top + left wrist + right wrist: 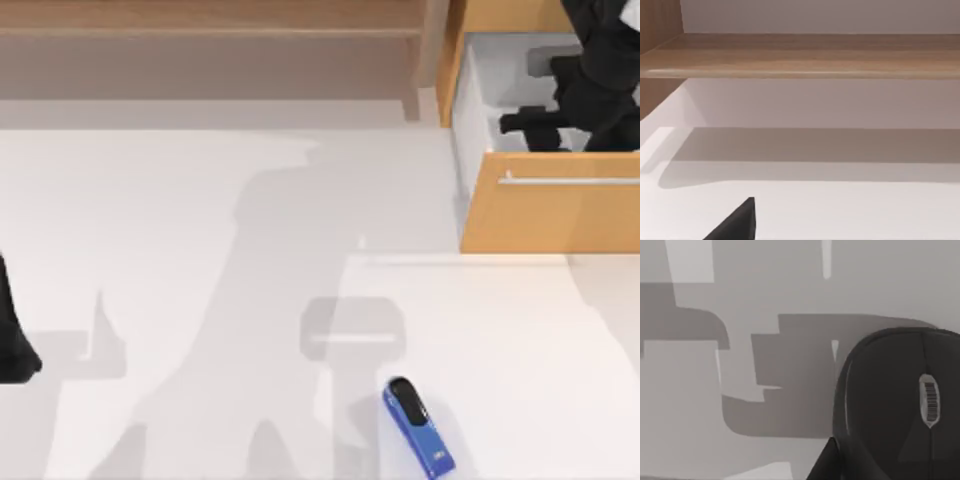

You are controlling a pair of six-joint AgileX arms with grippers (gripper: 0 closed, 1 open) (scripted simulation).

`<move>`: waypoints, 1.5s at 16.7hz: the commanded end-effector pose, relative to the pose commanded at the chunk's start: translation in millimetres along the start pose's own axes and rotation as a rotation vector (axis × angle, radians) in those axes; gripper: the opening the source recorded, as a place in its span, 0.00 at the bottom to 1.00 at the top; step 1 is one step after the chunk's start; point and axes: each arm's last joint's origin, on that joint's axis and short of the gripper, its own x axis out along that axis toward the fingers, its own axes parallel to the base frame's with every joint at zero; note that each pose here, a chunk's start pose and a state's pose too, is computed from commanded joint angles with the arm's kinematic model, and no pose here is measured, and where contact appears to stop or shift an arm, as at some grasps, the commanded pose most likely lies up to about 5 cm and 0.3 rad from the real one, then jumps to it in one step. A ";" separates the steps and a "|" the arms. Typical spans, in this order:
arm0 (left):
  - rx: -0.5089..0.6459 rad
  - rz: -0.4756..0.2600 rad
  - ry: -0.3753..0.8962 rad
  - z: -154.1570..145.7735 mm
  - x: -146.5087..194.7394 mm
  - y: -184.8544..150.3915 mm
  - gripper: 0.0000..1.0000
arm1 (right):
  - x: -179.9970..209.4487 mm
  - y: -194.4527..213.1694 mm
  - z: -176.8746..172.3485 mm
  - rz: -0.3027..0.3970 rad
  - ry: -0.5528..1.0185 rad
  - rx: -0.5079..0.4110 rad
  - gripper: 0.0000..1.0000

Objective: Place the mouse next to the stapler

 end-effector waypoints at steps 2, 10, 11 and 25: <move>0.000 0.000 0.000 0.0 0.0 0.0 1.00 | 0.0 0.0 0.0 0.000 0.000 0.000 0.00; 0.000 0.000 0.000 0.0 0.0 0.0 1.00 | -21.3 0.9 -1.9 -0.001 -0.030 0.000 0.00; 0.000 0.000 0.000 0.0 0.0 0.0 1.00 | -30.9 1.3 -4.4 -0.002 -0.040 0.001 0.00; 0.000 0.000 0.000 0.0 0.0 0.0 1.00 | -168.5 54.6 -100.2 0.058 -0.344 0.032 0.00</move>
